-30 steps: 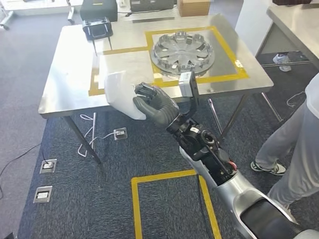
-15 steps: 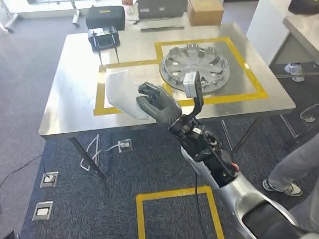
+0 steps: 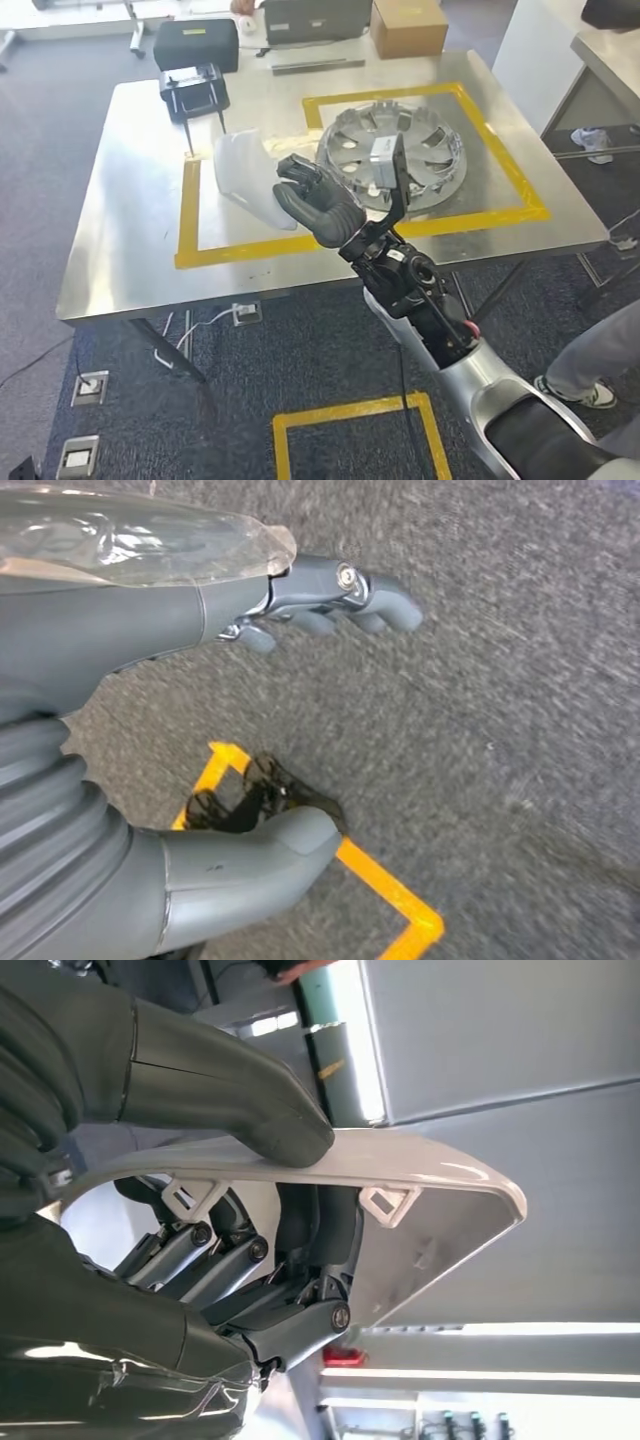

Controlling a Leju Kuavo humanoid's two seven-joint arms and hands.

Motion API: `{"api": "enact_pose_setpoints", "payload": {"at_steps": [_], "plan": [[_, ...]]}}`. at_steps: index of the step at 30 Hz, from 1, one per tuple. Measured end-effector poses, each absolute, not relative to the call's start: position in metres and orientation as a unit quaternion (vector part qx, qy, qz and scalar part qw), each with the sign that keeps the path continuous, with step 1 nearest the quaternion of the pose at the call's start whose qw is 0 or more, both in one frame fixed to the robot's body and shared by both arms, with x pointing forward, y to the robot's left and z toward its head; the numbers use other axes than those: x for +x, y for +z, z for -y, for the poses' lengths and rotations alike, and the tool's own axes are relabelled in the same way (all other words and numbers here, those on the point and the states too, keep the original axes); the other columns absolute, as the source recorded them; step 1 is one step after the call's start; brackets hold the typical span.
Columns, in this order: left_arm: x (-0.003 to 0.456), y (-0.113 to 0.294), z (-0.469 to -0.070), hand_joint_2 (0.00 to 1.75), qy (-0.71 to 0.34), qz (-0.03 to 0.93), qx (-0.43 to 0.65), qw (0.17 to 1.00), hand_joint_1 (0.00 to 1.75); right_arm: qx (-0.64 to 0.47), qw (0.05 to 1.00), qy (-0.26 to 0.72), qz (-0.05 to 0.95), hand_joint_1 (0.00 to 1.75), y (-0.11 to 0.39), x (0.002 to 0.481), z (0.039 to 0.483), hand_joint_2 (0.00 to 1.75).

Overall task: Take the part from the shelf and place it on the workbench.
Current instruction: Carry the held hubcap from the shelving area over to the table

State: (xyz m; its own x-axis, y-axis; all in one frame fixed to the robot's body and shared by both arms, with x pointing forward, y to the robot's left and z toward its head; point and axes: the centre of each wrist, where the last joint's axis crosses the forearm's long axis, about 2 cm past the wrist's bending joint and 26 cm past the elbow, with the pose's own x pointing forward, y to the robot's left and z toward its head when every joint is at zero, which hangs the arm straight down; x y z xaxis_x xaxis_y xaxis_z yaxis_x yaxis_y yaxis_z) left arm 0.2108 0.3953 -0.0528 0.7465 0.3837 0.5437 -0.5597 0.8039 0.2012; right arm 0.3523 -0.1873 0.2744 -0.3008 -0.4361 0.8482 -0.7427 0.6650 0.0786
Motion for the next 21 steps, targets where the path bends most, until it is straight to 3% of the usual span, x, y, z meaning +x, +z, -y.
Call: {"api": "enact_pose_setpoints", "payload": {"at_steps": [21], "plan": [[0.2171, -0.0512, -0.388, 1.75, 0.249, 0.251, 0.177, 0.918, 0.0, 0.36, 0.46, 0.165, 0.795, 1.75, 0.2728, 0.3457, 0.1931, 1.75]]}}
